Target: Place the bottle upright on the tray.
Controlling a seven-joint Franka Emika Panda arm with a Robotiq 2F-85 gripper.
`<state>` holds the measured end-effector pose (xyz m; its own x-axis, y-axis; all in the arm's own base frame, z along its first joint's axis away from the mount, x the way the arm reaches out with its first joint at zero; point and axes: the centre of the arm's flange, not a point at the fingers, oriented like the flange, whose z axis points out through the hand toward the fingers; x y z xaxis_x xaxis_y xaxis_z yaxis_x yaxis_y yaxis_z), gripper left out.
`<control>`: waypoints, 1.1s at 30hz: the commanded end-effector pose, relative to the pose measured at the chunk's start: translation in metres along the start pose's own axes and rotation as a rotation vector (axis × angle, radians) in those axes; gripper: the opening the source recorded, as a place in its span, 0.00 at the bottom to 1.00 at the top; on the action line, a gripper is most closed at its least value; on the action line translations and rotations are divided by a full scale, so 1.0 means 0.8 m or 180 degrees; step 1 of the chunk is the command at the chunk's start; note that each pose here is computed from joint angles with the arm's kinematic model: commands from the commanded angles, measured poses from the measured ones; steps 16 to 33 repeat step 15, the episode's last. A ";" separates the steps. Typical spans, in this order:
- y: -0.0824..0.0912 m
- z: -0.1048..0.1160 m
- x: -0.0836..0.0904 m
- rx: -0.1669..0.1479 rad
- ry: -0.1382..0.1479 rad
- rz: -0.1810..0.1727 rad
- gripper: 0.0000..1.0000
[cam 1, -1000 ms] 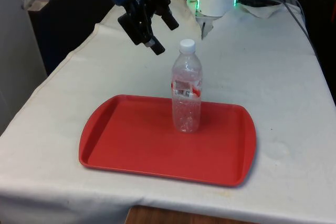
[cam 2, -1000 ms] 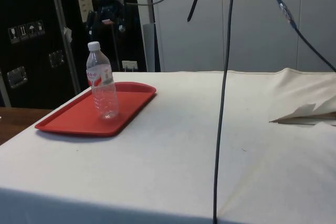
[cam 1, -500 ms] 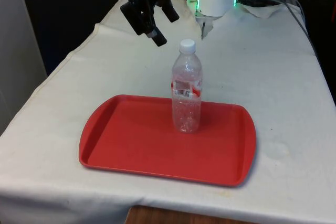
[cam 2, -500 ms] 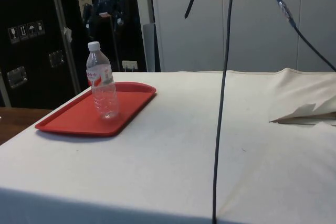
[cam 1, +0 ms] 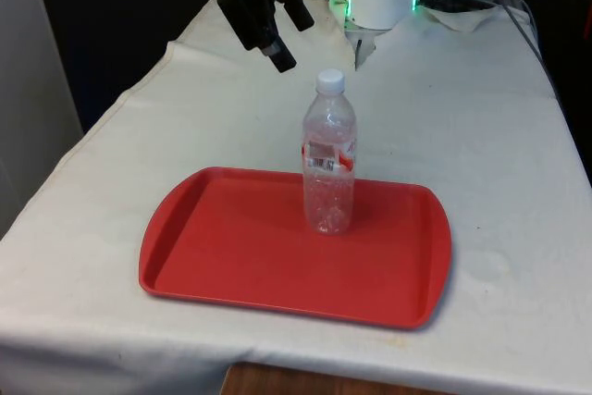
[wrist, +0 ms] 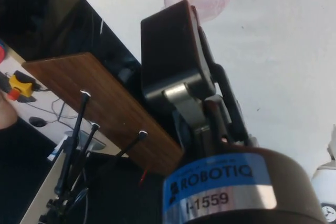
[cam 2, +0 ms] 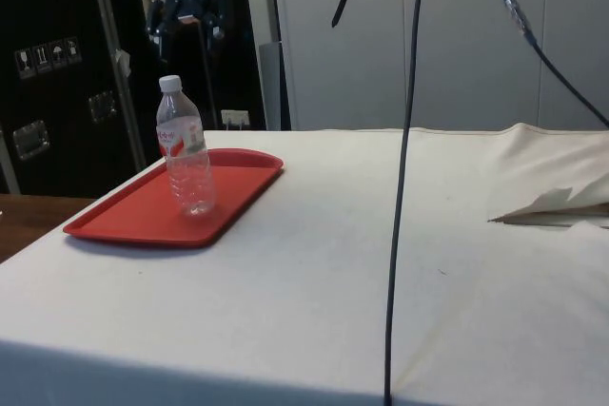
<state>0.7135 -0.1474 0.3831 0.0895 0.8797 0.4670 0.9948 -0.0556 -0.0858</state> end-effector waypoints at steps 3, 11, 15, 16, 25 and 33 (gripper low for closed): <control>-0.001 -0.005 0.004 0.0017 -0.0077 -0.0042 1.00; 0.000 -0.008 0.014 0.0040 -0.0198 -0.0106 1.00; 0.000 -0.008 0.016 0.0047 -0.0223 -0.0117 1.00; 0.000 -0.008 0.016 0.0047 -0.0223 -0.0117 1.00; 0.000 -0.008 0.016 0.0047 -0.0223 -0.0117 1.00; 0.000 -0.008 0.016 0.0047 -0.0223 -0.0117 1.00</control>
